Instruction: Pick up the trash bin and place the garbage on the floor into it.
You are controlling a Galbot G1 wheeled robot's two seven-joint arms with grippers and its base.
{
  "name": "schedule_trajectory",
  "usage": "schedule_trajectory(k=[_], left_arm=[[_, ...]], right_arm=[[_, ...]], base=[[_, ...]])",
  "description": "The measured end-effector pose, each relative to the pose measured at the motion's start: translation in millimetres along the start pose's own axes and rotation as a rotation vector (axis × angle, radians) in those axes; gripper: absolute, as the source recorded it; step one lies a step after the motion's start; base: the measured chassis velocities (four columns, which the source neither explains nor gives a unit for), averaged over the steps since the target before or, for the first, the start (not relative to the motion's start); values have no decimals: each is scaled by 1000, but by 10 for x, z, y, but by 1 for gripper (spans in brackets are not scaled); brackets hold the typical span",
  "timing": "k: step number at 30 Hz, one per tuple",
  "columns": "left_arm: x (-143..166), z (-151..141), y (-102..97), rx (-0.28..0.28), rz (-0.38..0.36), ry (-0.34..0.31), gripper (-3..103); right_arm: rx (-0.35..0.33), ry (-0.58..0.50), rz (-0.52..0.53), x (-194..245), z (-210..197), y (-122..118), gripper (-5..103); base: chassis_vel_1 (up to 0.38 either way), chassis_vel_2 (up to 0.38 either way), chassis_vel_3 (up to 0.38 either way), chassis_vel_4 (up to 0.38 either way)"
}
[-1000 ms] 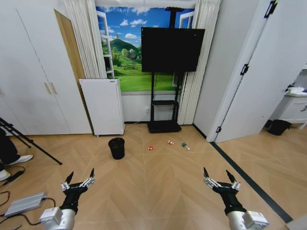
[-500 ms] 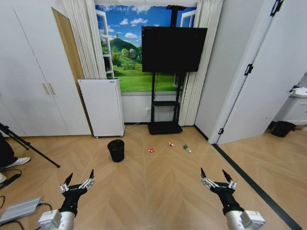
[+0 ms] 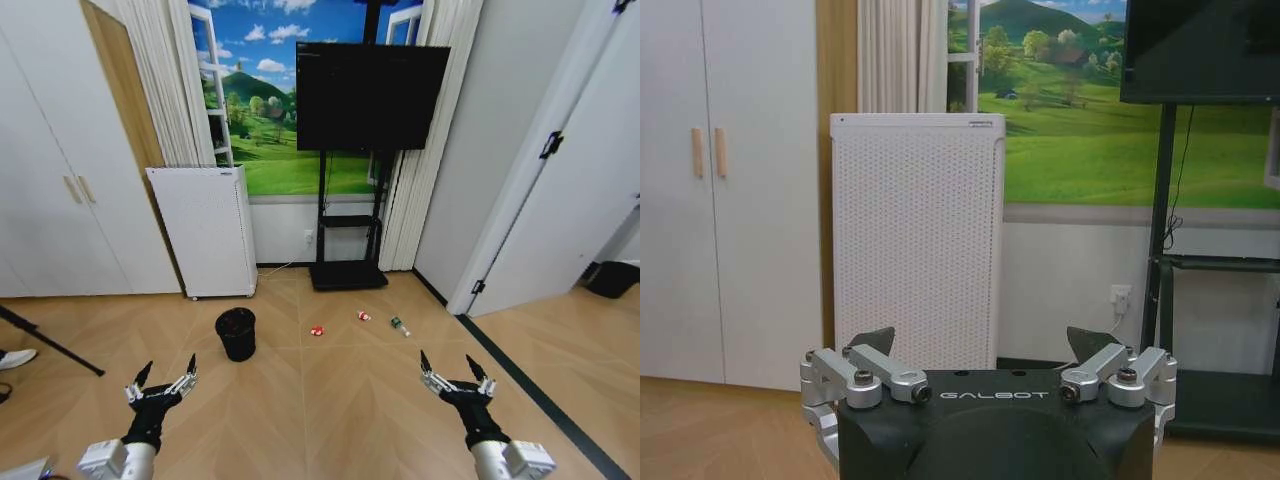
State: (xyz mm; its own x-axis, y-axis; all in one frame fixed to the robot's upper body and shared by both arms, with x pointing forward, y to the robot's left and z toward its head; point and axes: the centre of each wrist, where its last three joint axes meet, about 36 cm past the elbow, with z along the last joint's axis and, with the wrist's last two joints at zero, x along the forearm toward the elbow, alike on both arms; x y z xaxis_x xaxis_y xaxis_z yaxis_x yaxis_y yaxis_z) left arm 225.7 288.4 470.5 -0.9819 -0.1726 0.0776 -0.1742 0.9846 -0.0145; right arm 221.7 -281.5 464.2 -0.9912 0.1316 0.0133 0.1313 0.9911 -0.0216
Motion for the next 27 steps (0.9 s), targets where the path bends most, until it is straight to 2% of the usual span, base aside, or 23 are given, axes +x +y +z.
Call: schedule_trajectory(k=[27], left_arm=[[-23,29,4,9,-9,5,95]], right_arm=[[11,-1,2,-26,70,-10,100]], base=[[-356,357,358,-354]])
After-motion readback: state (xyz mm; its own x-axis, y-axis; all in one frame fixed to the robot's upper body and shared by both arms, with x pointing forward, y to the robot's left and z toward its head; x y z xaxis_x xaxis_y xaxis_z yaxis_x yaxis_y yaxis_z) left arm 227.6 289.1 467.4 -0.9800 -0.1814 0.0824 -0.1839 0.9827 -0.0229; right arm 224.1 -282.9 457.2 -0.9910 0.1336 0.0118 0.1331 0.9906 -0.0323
